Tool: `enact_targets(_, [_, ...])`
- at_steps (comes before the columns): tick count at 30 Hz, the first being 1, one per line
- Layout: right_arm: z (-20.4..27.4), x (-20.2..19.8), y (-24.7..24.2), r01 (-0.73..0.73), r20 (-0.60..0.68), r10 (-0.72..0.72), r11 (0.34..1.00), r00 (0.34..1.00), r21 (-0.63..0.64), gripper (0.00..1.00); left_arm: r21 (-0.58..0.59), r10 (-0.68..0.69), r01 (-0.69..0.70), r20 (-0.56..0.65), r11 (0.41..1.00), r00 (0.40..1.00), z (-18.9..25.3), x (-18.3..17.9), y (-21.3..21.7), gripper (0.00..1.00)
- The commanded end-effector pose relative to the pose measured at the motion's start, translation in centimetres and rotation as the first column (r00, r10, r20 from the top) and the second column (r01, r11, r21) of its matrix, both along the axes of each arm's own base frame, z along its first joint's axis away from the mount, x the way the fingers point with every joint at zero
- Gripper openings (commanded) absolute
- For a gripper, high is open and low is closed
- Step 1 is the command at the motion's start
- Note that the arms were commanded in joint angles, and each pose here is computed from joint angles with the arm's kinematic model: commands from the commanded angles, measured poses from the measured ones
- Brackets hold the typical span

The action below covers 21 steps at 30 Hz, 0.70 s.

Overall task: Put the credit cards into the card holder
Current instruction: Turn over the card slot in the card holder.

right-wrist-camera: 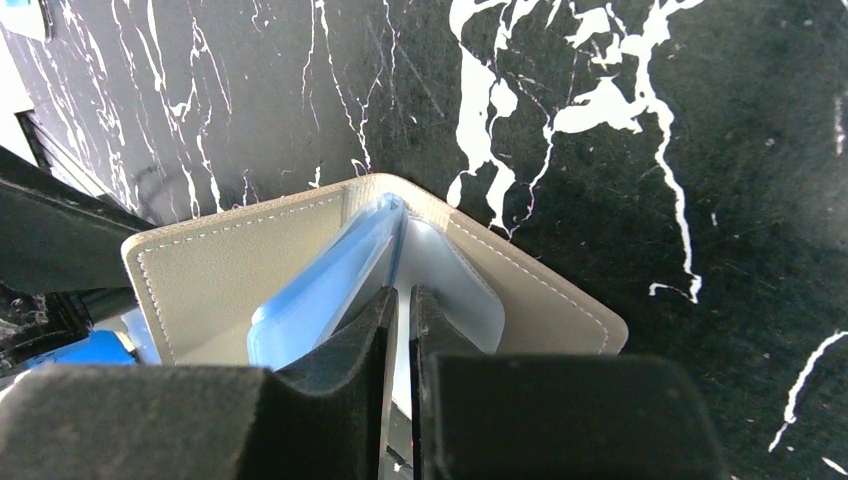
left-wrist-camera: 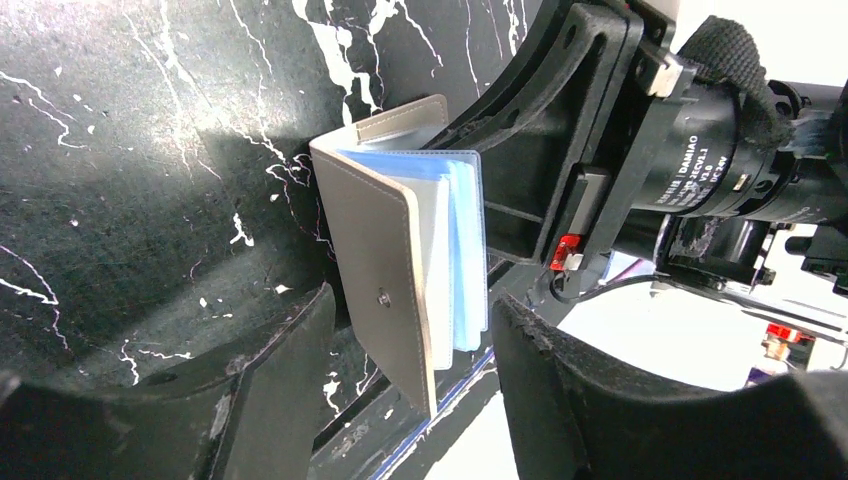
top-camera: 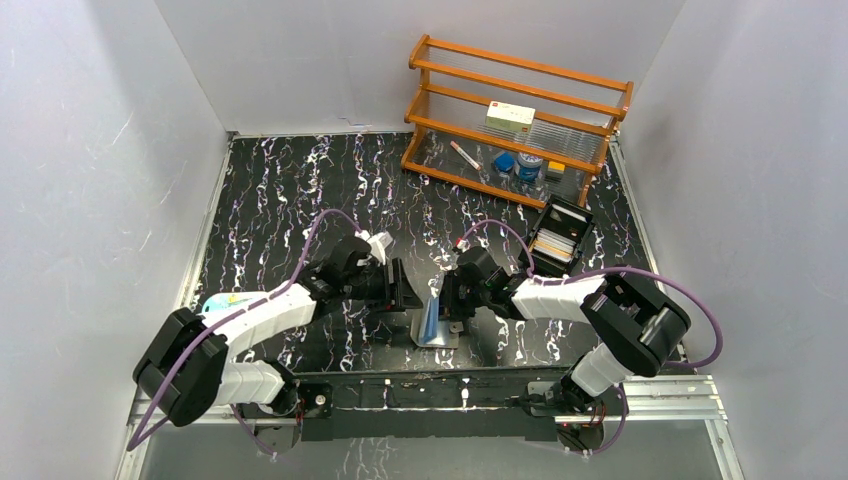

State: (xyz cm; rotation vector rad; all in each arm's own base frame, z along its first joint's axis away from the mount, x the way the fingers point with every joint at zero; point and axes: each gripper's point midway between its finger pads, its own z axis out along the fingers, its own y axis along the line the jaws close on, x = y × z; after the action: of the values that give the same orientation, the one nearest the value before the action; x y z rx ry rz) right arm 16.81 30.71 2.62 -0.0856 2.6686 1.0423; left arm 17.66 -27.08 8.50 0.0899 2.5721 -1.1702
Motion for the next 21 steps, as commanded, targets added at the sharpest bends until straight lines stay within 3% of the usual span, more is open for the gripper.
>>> enact_targets(1, [1.6,0.7,1.1,-0.007,0.04,0.006,1.0,0.999,0.02,0.17,0.078,-0.022,0.019,0.038,0.997,0.999,0.8,0.3,0.3,0.59])
enact_targets(13, [1.7,0.8,1.6,-0.013,0.041,0.013,1.0,0.999,0.003,0.17,0.294,-0.06,0.057,0.002,0.954,0.998,-1.1,-0.9,0.4,0.64])
enact_targets(21, [2.1,0.5,2.1,-0.017,0.038,0.016,1.0,0.999,0.019,0.17,0.316,-0.056,0.054,-0.004,0.947,0.998,-1.3,-1.1,0.2,0.64])
